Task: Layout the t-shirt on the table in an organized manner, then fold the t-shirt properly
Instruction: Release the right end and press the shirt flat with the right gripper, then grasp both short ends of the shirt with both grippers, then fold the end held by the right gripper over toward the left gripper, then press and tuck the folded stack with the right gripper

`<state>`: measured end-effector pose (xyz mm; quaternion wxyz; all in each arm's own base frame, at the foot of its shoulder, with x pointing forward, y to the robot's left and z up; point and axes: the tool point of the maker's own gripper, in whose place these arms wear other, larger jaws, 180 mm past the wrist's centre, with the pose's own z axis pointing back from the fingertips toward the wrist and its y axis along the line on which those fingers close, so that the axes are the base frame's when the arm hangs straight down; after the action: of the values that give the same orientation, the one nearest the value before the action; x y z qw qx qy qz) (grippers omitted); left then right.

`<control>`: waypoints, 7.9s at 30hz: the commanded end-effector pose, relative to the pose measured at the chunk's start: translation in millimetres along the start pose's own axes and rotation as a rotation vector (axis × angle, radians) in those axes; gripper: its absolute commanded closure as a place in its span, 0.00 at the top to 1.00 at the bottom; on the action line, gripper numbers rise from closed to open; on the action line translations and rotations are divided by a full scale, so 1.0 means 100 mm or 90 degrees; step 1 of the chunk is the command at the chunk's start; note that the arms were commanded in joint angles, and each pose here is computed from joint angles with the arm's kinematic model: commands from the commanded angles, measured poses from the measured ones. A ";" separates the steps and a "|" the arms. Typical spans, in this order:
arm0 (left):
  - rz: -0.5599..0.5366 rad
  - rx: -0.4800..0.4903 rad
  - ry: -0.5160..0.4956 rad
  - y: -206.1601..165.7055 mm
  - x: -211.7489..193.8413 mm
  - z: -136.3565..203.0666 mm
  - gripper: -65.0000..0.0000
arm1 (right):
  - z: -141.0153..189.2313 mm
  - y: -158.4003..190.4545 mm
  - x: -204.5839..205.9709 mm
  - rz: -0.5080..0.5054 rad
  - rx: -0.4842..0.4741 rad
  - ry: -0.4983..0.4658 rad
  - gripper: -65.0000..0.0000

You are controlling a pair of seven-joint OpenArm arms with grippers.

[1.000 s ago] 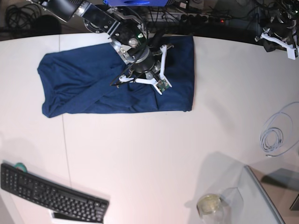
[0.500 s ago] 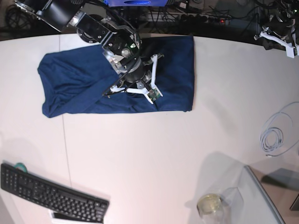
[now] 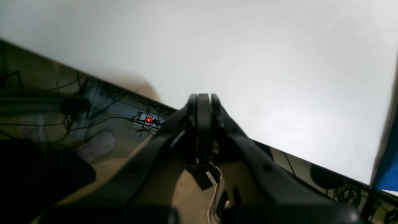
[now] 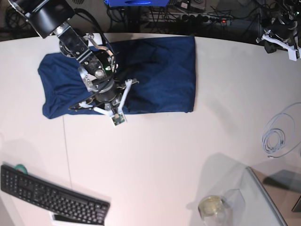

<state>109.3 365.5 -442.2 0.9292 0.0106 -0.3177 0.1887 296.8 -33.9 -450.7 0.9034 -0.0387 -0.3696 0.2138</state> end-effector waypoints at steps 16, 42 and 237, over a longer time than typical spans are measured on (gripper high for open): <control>-0.051 -0.074 0.007 -0.44 0.05 -0.17 0.00 | 0.67 1.29 -0.35 0.088 0.195 -0.003 0.00; -0.053 -0.074 0.007 -0.44 0.06 -0.17 0.00 | 0.88 -0.10 -0.21 -0.092 0.025 0.024 0.01; -0.019 0.083 -0.152 0.61 0.71 0.36 0.00 | 0.25 0.41 0.22 -0.312 0.264 0.146 0.00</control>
<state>114.3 434.4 -389.4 0.8909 0.0890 -0.3978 0.2001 272.4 0.9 -437.5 0.9585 0.1969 -0.2001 0.0506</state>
